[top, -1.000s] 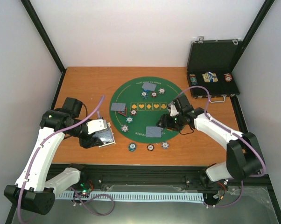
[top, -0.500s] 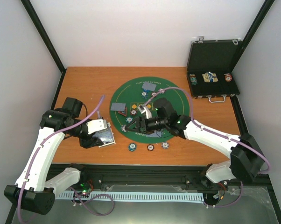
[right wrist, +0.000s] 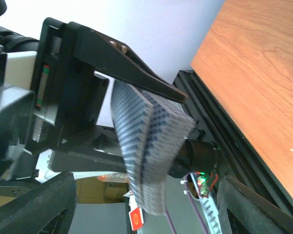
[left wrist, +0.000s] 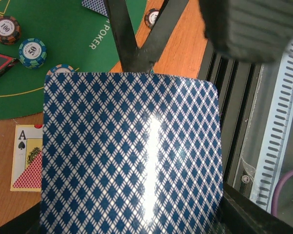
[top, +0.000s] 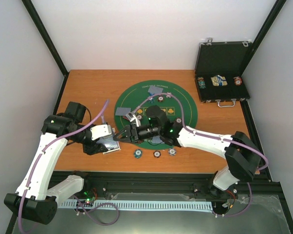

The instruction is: Distribute texas hold em gaming equipment

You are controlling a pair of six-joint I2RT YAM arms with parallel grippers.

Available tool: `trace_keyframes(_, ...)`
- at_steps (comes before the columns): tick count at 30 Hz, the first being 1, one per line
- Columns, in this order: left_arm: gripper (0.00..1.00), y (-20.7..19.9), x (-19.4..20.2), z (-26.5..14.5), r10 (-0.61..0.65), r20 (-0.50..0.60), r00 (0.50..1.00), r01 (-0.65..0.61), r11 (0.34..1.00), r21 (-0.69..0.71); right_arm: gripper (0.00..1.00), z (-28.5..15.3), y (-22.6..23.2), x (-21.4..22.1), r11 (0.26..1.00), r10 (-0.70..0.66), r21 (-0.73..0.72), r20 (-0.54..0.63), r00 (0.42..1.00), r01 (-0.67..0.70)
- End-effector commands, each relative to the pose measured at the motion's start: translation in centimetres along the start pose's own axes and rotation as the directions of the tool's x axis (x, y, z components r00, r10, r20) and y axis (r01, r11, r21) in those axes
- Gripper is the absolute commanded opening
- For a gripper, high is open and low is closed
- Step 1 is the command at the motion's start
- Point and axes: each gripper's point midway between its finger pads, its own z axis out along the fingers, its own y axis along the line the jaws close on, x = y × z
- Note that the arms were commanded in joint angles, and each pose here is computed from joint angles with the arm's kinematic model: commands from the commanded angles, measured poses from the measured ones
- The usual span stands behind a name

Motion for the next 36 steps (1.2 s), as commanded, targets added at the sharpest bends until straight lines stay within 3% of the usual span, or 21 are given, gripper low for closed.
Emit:
trace_keyframes(1, 0.15, -0.4, -0.9, -0.6, 0.004, 0.038, 0.999, -0.004, 1.000, 0.006, 0.78, 1.7, 2.5, -0.3, 0.996, -0.047, -0.071, -0.019, 0.999, 0.045)
trace_keyframes(12, 0.15, -0.4, -1.0, -0.6, 0.005, 0.044, 0.999, -0.006, 1.000, 0.007, 0.77, 4.9, 2.3, -0.1, 0.995, -0.031, -0.102, -0.077, 0.997, 0.023)
trace_keyframes(19, 0.14, -0.5, -1.0, -0.7, 0.008, 0.047, 0.999, -0.009, 1.000, 0.006, 0.69, 6.1, 0.0, -0.4, 0.998, 0.027, -0.058, -0.091, 0.995, -0.032)
trace_keyframes(36, 0.13, -0.5, -1.4, -1.0, 0.015, 0.061, 0.998, -0.015, 1.000, 0.002, 0.55, 2.0, -4.5, -0.2, 0.995, 0.081, 0.064, -0.040, 0.996, -0.078)
